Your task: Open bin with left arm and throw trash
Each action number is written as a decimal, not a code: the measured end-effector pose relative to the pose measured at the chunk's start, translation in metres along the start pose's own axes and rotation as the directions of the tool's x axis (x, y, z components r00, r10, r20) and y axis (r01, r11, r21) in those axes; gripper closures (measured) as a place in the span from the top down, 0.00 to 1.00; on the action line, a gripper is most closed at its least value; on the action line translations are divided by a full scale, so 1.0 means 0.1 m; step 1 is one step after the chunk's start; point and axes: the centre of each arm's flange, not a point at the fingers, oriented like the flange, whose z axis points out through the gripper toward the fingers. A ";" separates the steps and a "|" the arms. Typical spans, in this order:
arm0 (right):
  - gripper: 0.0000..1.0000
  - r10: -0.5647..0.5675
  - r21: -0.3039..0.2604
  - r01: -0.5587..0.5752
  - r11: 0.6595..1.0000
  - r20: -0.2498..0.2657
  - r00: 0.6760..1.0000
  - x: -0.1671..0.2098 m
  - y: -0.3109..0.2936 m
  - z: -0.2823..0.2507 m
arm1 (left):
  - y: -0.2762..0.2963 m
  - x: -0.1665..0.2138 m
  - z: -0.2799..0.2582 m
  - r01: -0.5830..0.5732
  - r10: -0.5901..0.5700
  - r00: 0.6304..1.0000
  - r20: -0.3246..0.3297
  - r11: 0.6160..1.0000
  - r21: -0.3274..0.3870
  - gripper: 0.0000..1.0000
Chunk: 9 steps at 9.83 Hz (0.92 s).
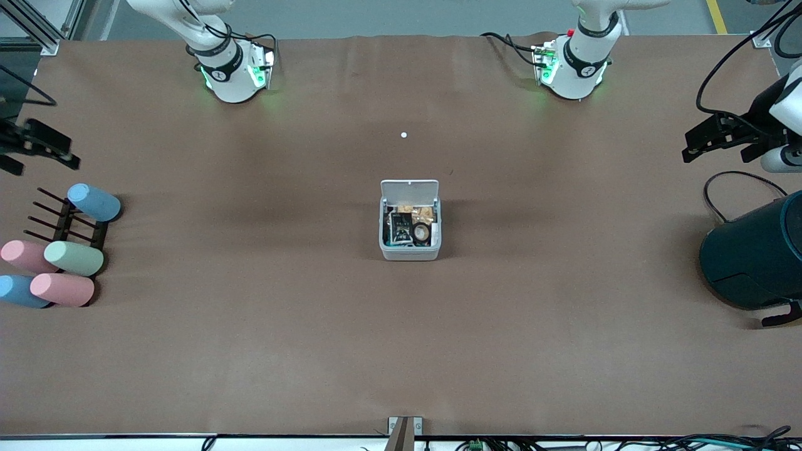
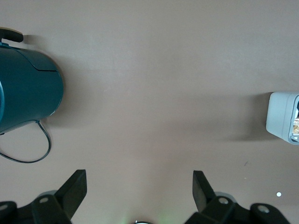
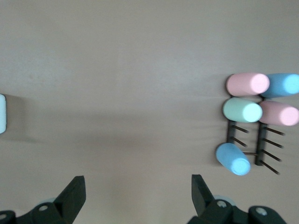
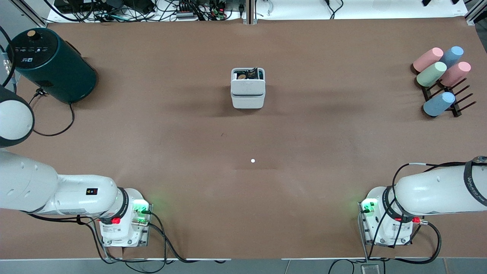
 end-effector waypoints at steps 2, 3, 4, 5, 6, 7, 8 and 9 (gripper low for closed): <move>1.00 0.014 -0.018 -0.014 1.000 -0.009 1.000 -0.05 0.08 -0.14 | -0.04 0.00 0.00 0.007 -0.007 1.000 0.000 1.000 0.004 1.00; 1.00 0.017 -0.018 -0.017 1.000 -0.006 1.000 -0.05 0.09 -0.13 | -0.05 0.01 0.01 0.008 -0.008 1.000 0.001 1.000 0.013 1.00; 1.00 0.012 -0.017 -0.012 1.000 0.001 1.000 -0.04 0.07 -0.11 | -0.02 0.01 0.01 0.003 -0.003 1.000 0.000 1.000 0.020 1.00; 1.00 0.005 -0.015 -0.004 1.000 0.013 1.000 -0.03 0.03 -0.06 | 0.02 0.00 0.01 0.000 0.000 1.000 0.000 1.000 0.020 1.00; 1.00 0.003 -0.013 -0.003 1.000 0.025 1.000 -0.03 0.02 -0.01 | 0.04 0.00 0.01 0.002 -0.002 1.000 0.000 1.000 0.020 1.00; 1.00 -0.001 -0.012 0.002 1.000 0.030 1.000 -0.03 0.00 0.02 | 0.04 0.00 0.01 0.004 -0.004 1.000 0.000 1.000 0.020 1.00; 1.00 -0.019 -0.012 0.019 1.000 0.031 0.999 -0.01 -0.09 0.02 | 0.03 0.00 0.01 0.005 -0.005 1.000 -0.001 1.000 0.020 1.00; 1.00 -0.040 -0.013 0.040 0.999 0.029 0.999 0.00 -0.22 0.01 | 0.03 0.00 0.00 0.005 -0.005 1.000 -0.002 1.000 0.020 1.00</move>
